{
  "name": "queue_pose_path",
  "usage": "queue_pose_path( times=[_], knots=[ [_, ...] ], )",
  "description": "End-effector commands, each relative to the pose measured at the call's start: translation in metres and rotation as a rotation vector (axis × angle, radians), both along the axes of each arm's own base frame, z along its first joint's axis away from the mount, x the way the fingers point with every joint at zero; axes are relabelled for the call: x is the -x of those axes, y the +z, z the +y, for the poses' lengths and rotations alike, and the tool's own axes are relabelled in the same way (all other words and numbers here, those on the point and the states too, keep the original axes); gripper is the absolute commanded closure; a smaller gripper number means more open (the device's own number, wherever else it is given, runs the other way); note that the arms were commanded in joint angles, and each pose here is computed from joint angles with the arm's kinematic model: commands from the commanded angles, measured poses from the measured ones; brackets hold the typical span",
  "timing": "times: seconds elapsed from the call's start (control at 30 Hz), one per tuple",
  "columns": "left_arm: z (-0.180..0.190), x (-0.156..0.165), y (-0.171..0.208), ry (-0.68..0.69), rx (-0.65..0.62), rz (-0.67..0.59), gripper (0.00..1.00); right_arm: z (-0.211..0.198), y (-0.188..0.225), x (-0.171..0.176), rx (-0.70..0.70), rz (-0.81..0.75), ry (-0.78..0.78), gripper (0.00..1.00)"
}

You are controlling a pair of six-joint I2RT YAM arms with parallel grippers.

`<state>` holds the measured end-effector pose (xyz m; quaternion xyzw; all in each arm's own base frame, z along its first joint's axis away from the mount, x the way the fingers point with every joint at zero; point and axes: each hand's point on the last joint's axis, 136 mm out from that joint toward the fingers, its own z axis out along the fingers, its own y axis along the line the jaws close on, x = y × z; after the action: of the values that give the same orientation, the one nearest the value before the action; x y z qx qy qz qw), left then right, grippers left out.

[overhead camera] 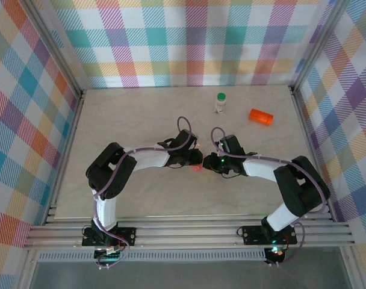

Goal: Sort the pills into containers

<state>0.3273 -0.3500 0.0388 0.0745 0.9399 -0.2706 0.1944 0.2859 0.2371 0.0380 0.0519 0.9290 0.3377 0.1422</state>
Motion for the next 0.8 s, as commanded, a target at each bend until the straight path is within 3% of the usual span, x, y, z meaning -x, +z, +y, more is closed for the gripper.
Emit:
queue_pose_path(
  times=[0.0, 0.2, 0.43, 0.6, 0.77],
  knots=[
    [0.031, 0.029, -0.044, 0.009, -0.146, 0.118, 0.78, 0.001, -0.006, -0.009, -0.008, -0.016, -0.049, 0.76],
    [0.031, 0.030, -0.045, 0.003, -0.143, 0.114, 0.80, 0.006, -0.012, -0.015, -0.049, -0.021, -0.079, 0.76],
    [0.031, 0.032, -0.048, -0.008, -0.137, 0.117, 0.82, -0.003, -0.032, -0.014, 0.026, 0.022, -0.097, 0.76],
    [0.031, 0.035, -0.061, -0.013, -0.144, 0.139, 0.84, -0.013, -0.063, -0.007, 0.046, 0.090, -0.174, 0.90],
    [0.030, 0.041, -0.078, -0.019, -0.142, 0.176, 0.86, -0.018, -0.087, 0.002, 0.041, 0.148, -0.230, 0.91]
  ],
)
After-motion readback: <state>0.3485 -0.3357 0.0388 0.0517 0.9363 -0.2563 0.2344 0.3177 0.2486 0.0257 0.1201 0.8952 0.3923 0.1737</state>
